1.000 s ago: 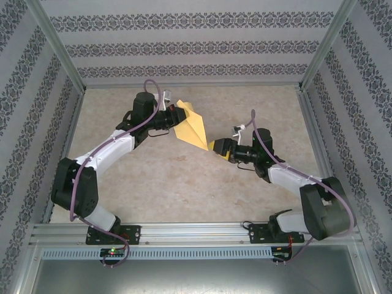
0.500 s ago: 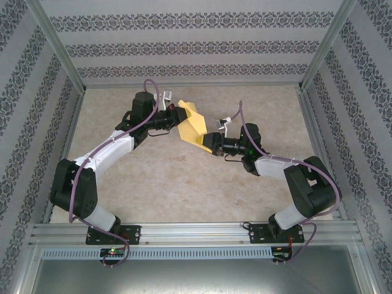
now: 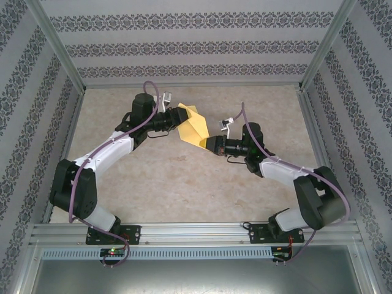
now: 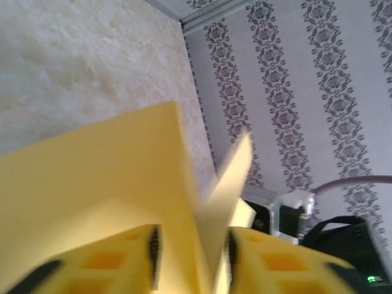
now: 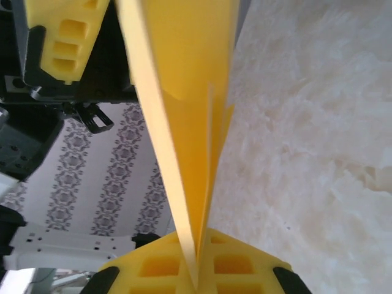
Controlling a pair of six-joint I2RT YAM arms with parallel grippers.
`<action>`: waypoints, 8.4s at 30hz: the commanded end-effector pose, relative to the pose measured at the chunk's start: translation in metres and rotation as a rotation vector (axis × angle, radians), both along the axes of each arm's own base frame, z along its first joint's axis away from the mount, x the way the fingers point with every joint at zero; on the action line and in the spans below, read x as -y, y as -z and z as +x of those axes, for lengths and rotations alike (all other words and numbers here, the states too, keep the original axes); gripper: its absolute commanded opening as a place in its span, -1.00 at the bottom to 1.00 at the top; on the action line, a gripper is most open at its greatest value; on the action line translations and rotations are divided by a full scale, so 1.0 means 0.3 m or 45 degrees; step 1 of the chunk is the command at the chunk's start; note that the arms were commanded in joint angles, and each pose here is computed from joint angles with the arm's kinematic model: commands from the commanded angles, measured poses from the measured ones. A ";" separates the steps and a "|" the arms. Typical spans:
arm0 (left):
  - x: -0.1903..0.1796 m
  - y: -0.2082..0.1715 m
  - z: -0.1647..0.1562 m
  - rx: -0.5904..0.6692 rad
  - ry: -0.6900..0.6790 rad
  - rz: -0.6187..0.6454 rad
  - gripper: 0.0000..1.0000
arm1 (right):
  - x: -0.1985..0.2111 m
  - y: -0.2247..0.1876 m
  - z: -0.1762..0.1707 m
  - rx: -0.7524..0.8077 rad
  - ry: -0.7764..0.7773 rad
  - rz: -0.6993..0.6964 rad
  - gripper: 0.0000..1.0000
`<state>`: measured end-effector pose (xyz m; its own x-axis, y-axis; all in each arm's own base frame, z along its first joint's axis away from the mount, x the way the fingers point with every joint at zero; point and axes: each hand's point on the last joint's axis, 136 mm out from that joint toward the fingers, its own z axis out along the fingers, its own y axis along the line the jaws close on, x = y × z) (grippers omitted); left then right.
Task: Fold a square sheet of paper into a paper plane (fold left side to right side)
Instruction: Turn over the paper at the center of the table, then pick up the paper from the center of the table, then place the paper at the center of the table, then fold the wing for the fifth time at the center of the table.
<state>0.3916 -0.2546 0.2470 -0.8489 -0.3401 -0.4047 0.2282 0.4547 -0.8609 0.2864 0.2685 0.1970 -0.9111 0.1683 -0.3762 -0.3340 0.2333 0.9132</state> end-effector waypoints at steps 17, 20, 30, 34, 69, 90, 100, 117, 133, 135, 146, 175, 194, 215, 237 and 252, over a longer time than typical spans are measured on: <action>-0.584 -0.036 -0.286 0.209 -0.665 0.797 0.60 | 0.424 -0.035 0.068 0.661 0.397 -2.244 -0.95; -0.622 -0.063 -0.323 0.249 -0.728 0.807 0.66 | 0.381 -0.047 0.091 0.818 0.300 -2.561 -0.95; -0.650 -0.073 -0.355 0.266 -0.767 0.820 0.73 | 0.226 0.144 0.135 1.120 -0.173 -3.143 -0.93; -0.652 -0.068 -0.353 0.263 -0.769 0.825 0.73 | 0.199 0.226 0.116 1.169 -0.308 -3.207 -0.90; -0.108 0.296 -0.261 -0.121 -0.081 0.269 0.65 | 0.132 0.063 -0.109 0.384 0.145 -0.850 0.95; 0.238 0.584 -0.315 -0.401 0.134 0.348 0.42 | 0.292 0.193 -0.041 0.168 0.352 -0.904 0.96; 0.299 0.661 -0.305 -0.445 0.168 0.357 0.13 | 0.327 0.198 -0.054 0.148 0.372 -0.893 0.95; 0.259 0.599 -0.274 -0.206 0.247 0.256 -0.77 | 0.320 0.195 0.004 0.075 0.288 -0.526 0.95; 0.155 0.558 -0.314 -0.132 0.369 0.096 -1.00 | 0.217 0.322 0.193 -0.003 0.096 -0.316 0.54; 0.156 0.552 -0.323 -0.128 0.395 0.091 -1.00 | 0.189 0.336 0.204 -0.008 0.065 -0.308 0.53; 0.157 0.544 -0.336 -0.116 0.427 0.080 -1.00 | 0.124 0.384 0.232 -0.025 -0.008 -0.214 0.34; 0.163 0.654 -0.329 -0.198 0.442 0.103 -0.94 | 0.194 0.433 0.164 -0.049 0.014 -0.404 -0.73; -0.090 0.472 -0.375 0.045 0.221 0.643 0.28 | 0.217 0.391 0.123 -0.185 0.104 -0.573 -1.00; 0.184 0.553 -0.568 0.352 0.387 1.250 0.58 | 0.162 0.338 0.148 -0.336 0.116 -0.677 -1.00; 0.209 0.693 -0.481 0.403 0.247 1.779 0.09 | 0.140 0.366 0.158 -0.360 0.088 -0.681 -1.00; 0.202 0.702 -0.481 0.390 0.240 1.789 -0.52 | 0.141 0.391 0.165 -0.378 0.082 -0.719 -1.00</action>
<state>0.2508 -0.3168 0.0366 -0.6586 0.5710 -0.4901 0.4684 0.8208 0.3269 0.3352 0.2219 0.0799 -0.9836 0.0914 -0.1555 -0.0466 0.7039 0.7087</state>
